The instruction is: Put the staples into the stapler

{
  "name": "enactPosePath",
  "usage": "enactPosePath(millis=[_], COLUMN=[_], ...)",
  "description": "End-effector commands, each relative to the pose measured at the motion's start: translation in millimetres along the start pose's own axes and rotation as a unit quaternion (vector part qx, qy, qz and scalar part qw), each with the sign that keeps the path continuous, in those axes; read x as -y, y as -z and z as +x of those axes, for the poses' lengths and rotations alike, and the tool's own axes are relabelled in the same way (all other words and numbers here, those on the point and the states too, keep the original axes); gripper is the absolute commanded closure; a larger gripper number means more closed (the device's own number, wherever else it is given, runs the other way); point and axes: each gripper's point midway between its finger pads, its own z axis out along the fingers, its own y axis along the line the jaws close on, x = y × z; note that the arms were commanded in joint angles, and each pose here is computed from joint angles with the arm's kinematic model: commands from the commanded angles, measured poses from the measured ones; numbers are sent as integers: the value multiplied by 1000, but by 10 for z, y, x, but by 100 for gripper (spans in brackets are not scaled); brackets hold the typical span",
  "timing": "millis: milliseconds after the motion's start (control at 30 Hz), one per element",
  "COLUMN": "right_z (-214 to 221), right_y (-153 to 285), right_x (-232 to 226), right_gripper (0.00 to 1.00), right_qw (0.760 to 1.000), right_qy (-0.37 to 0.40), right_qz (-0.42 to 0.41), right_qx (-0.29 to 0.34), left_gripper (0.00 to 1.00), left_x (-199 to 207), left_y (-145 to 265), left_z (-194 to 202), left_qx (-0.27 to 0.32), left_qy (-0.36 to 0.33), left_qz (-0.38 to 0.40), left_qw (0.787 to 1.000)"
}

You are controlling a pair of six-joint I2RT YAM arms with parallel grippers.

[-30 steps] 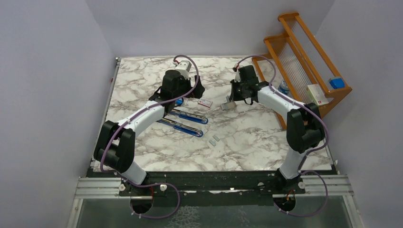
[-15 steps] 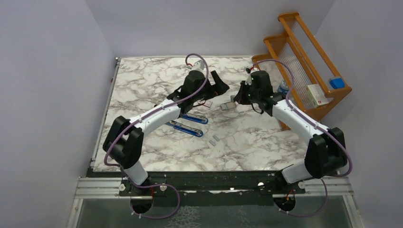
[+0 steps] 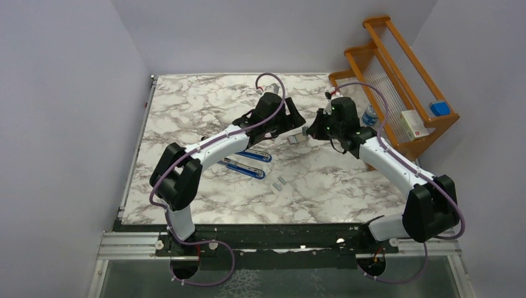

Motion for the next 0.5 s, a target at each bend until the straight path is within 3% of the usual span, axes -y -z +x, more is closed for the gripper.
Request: enactPosePath(millis=[0, 467], right_z=[-152, -196], right_y=[71, 31], right_x=[-99, -126], right_gripper=[99, 99], right_qw=[999, 999], right_qy=[1, 0], right_qz=[-16, -20], right_qx=[31, 34], left_gripper=[22, 34], left_x=[94, 204], left_y=[-4, -30], left_z=[4, 134], left_qx=[-3, -20], left_qy=[5, -2], left_qz=[1, 19], left_qw=[1000, 1000])
